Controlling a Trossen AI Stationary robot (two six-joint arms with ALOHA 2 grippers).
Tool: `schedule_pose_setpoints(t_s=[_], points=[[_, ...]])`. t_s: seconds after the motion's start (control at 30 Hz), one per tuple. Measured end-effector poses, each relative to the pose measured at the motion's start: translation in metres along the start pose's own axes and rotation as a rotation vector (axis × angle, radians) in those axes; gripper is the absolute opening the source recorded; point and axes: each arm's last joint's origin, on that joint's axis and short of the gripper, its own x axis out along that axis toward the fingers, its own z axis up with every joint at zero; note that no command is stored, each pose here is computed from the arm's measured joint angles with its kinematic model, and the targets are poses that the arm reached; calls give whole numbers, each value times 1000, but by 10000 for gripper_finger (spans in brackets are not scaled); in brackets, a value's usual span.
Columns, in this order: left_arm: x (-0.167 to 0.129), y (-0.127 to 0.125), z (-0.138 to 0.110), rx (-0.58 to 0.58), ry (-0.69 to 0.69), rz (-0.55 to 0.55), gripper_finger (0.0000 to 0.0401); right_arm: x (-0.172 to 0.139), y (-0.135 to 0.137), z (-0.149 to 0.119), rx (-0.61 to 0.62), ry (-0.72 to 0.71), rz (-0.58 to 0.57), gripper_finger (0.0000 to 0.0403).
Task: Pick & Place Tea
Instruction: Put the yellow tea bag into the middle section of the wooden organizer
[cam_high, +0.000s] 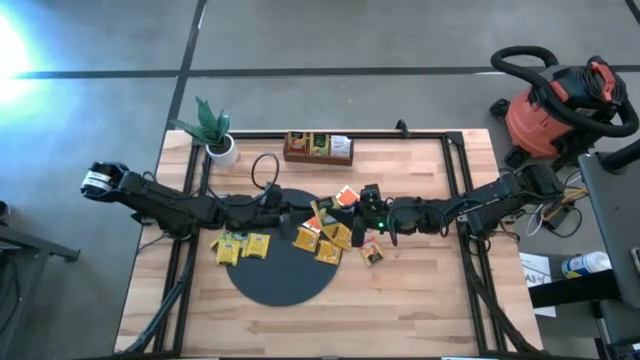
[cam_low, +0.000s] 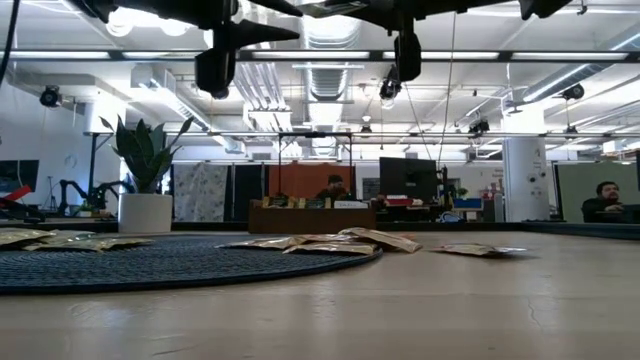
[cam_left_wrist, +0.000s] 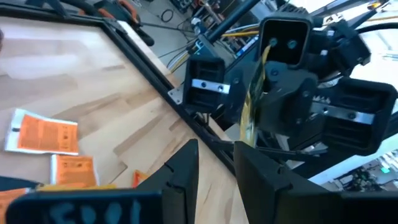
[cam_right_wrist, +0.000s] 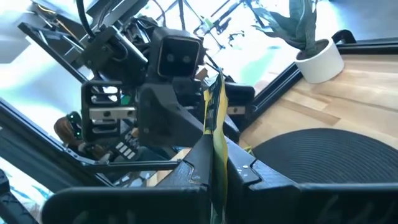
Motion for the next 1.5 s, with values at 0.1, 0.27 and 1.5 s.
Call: schedule_pose_setpoints(t_s=[0.1,0.27,1.5], points=[[3,-1,-1,-9,-11,-20,97,0,0,0,1,-2,2,11],[4,-2,0,1,-28,-39,97,0,0,0,0,-2,1,11],[6,1,3,1,-99,-27,97,0,1,3,-5,-29,-40,11]])
